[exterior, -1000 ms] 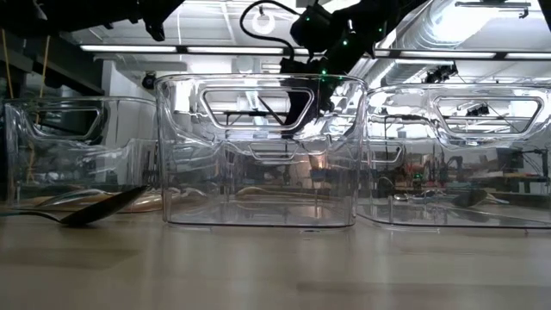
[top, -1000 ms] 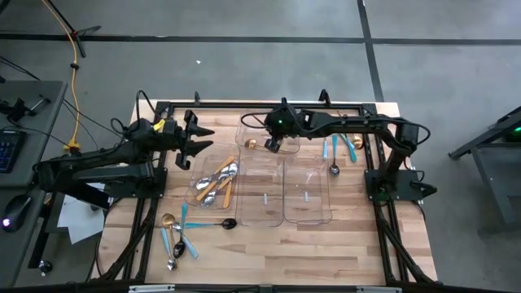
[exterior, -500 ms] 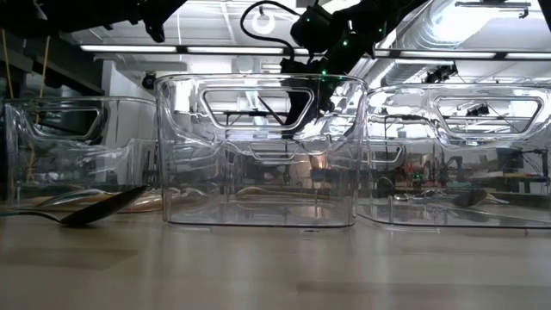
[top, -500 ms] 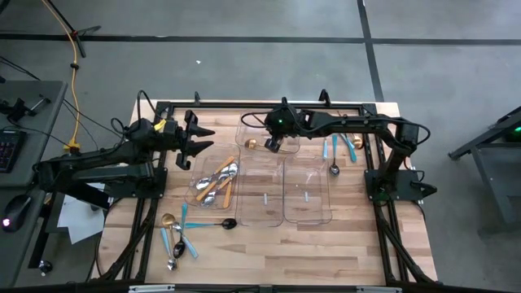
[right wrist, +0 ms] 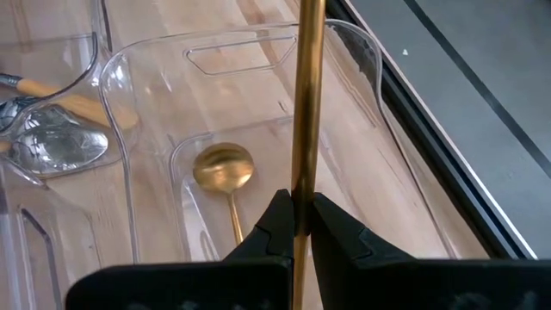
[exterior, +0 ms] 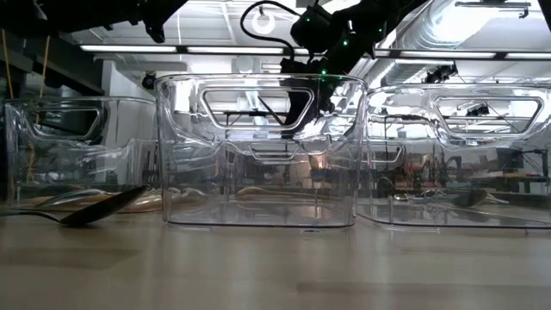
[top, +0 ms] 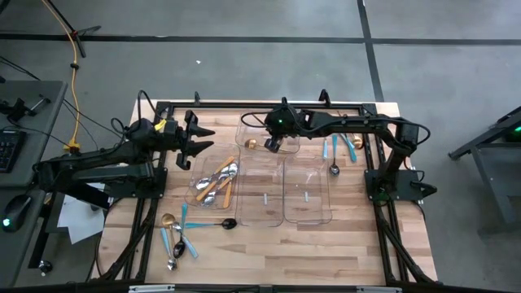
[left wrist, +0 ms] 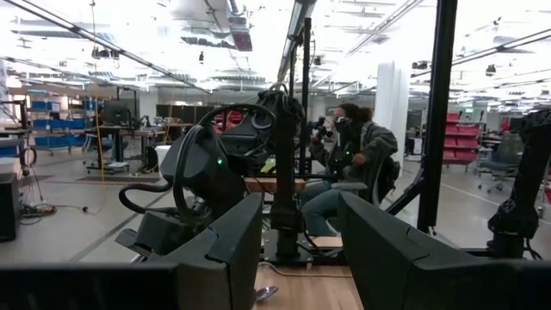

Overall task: Sort silverware by color (type)
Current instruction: Put the gold spoon into the top transparent bin

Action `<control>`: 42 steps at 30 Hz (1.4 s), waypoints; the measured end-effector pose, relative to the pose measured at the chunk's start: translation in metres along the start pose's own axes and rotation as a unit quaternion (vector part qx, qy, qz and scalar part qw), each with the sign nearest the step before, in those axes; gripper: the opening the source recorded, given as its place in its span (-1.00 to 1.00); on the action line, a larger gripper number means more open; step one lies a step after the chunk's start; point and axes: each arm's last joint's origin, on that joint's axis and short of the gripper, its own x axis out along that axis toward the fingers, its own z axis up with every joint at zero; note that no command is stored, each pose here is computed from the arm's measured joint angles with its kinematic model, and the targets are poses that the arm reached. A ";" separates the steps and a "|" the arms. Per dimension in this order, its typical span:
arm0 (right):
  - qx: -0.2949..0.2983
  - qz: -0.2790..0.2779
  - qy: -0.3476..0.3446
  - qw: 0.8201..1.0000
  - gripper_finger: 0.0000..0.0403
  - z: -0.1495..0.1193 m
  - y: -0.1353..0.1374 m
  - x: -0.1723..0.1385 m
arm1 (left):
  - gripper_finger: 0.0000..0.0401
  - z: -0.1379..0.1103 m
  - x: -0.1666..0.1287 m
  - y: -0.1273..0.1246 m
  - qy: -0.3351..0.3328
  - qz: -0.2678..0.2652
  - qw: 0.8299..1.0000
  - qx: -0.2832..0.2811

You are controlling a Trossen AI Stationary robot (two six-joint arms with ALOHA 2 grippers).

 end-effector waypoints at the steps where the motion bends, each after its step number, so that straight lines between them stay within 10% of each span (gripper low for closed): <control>1: 0.000 0.001 0.000 1.000 -0.97 0.000 0.000 0.000 | -0.28 0.000 0.000 0.000 0.001 0.000 1.000 0.000; 42: 0.029 -0.004 0.081 0.996 -0.98 -0.025 -0.018 0.036 | -0.28 -0.002 0.000 0.000 0.008 0.001 1.000 -0.004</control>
